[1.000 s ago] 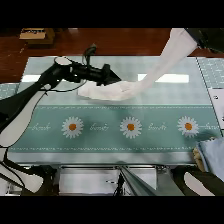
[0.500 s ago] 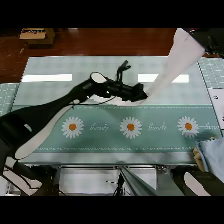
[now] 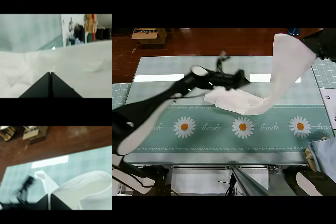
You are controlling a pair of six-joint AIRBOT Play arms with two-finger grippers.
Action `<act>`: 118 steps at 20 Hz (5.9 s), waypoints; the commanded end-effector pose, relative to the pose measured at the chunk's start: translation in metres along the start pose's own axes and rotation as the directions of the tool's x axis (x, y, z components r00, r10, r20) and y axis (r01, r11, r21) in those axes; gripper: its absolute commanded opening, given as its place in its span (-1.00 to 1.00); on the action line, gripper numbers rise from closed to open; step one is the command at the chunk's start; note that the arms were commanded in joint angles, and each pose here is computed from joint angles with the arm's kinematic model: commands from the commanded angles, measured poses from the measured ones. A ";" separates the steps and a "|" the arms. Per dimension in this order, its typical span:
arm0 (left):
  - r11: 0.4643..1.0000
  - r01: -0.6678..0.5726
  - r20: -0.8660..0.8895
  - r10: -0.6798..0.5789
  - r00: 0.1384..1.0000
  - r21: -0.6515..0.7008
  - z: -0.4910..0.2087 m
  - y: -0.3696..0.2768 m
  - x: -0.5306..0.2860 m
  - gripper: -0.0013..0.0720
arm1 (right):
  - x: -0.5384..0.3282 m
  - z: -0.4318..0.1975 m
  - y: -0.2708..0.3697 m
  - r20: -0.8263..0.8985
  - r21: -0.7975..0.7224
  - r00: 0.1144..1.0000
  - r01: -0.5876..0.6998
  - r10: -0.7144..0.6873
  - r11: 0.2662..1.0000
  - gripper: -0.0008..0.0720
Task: Fold the shirts.
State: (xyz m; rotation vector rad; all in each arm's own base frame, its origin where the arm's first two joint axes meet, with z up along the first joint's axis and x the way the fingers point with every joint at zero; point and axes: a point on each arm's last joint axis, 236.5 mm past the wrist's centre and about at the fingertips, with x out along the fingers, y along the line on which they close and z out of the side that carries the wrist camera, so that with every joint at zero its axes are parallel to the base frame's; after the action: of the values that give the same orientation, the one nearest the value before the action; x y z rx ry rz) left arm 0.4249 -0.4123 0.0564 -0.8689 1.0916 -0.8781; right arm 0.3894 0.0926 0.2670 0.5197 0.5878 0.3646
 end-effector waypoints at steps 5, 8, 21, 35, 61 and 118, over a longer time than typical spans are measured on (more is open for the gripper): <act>0.977 -0.204 0.411 0.163 0.897 0.058 0.144 0.024 -0.299 -0.88 | 0.081 -0.057 0.038 -0.150 -0.161 0.988 -0.053 0.029 0.986 -0.91; 0.961 -0.269 0.547 0.193 0.814 0.060 0.145 0.011 -0.403 -0.88 | 0.142 -0.094 0.064 -0.192 -0.165 0.978 -0.113 0.081 0.980 -0.91; 0.924 -0.370 0.623 0.235 0.746 0.094 0.115 -0.012 -0.478 -0.87 | 0.289 -0.255 0.104 -0.275 -0.035 0.950 -0.164 0.148 0.986 -0.85; 0.924 -0.368 0.604 0.235 0.761 0.105 0.114 -0.010 -0.469 -0.87 | 0.042 -0.100 -0.192 -0.350 -0.527 0.641 0.468 -0.683 0.709 0.14; 0.926 -0.342 0.452 0.239 0.859 0.160 0.085 -0.015 -0.427 0.19 | 0.151 -0.245 -0.123 -0.311 0.280 0.949 0.147 -0.055 0.949 -0.90; 0.429 -0.780 0.220 0.795 0.566 0.456 0.093 0.054 -0.342 0.53 | -0.054 -0.042 -0.158 -0.209 -0.198 0.857 0.435 -0.471 0.878 0.41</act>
State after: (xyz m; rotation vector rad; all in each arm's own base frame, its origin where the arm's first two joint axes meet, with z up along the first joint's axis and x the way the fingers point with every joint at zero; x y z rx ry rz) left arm 0.4725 -0.0716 0.1656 -0.0127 0.8994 -0.4740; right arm 0.3306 -0.0868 0.2012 0.3438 0.7851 -0.0777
